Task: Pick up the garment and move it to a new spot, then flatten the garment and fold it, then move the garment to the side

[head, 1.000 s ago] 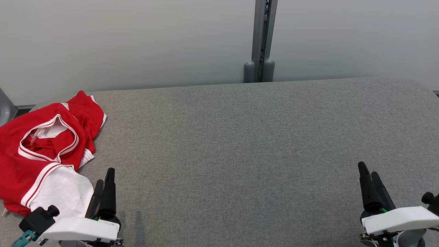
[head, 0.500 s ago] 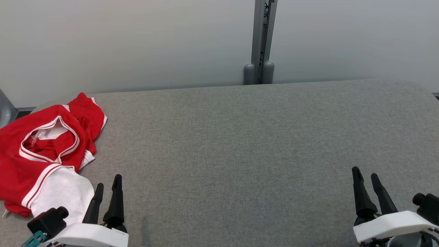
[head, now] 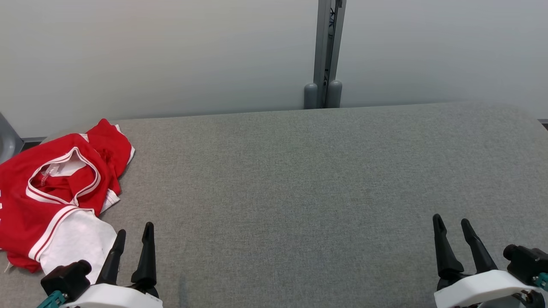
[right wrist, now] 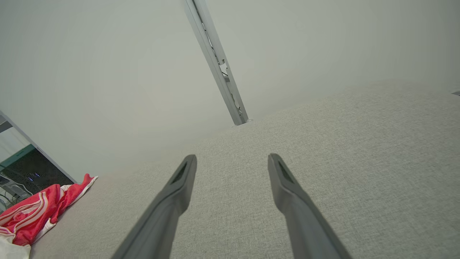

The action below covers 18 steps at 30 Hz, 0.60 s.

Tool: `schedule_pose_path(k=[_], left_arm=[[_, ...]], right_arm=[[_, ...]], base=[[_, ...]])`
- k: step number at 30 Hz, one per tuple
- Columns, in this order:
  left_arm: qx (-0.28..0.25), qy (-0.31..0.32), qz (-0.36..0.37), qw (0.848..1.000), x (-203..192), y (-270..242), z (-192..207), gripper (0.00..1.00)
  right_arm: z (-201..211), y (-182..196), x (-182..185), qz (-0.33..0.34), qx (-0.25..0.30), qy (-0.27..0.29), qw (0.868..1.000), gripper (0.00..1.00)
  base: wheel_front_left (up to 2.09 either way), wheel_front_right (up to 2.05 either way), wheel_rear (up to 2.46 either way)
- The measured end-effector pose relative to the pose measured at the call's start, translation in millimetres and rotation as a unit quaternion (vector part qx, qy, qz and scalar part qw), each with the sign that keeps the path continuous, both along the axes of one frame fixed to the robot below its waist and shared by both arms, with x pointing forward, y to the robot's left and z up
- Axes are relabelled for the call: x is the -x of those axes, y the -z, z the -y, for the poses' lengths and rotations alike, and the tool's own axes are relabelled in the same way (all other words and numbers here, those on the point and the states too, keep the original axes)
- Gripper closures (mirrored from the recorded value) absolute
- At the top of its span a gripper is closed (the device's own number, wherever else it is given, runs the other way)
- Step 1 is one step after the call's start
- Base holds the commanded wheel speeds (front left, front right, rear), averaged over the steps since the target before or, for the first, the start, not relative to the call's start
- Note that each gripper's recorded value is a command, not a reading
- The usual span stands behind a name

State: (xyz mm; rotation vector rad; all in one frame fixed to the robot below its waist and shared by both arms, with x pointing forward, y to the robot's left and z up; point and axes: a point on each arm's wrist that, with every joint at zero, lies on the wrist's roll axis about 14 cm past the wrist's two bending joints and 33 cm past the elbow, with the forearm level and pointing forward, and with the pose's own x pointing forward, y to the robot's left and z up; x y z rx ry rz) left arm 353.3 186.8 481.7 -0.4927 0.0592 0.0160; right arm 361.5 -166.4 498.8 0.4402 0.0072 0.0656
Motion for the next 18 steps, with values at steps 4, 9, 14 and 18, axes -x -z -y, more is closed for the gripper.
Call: schedule_pose_path(k=[4, 9, 14, 18], left_arm=[[-0.024, 0.003, 0.006, 1.0, 1.0, -1.6, 0.6, 0.0], [-0.051, 0.009, 0.011, 0.999, 1.3, -2.9, 2.7, 0.0], [-0.075, 0.013, 0.012, 0.997, 2.2, -1.5, 4.3, 0.0], [-0.094, 0.016, 0.016, 0.995, 1.4, -2.0, 5.1, 0.0]], right_arm=[[-1.6, -1.3, 1.1, 0.005, 0.023, -0.003, 1.0, 0.0], [-1.9, -3.0, 1.2, 0.012, 0.049, -0.005, 0.999, 0.0], [0.4, -3.0, 1.9, 0.016, 0.069, -0.002, 0.997, 0.0], [2.0, -2.5, 2.0, 0.018, 0.087, -0.001, 0.996, 0.0]], base=[[0.0, 0.0, 0.0], [0.0, 0.0, 0.0], [0.0, 0.0, 0.0], [0.0, 0.0, 0.0]])
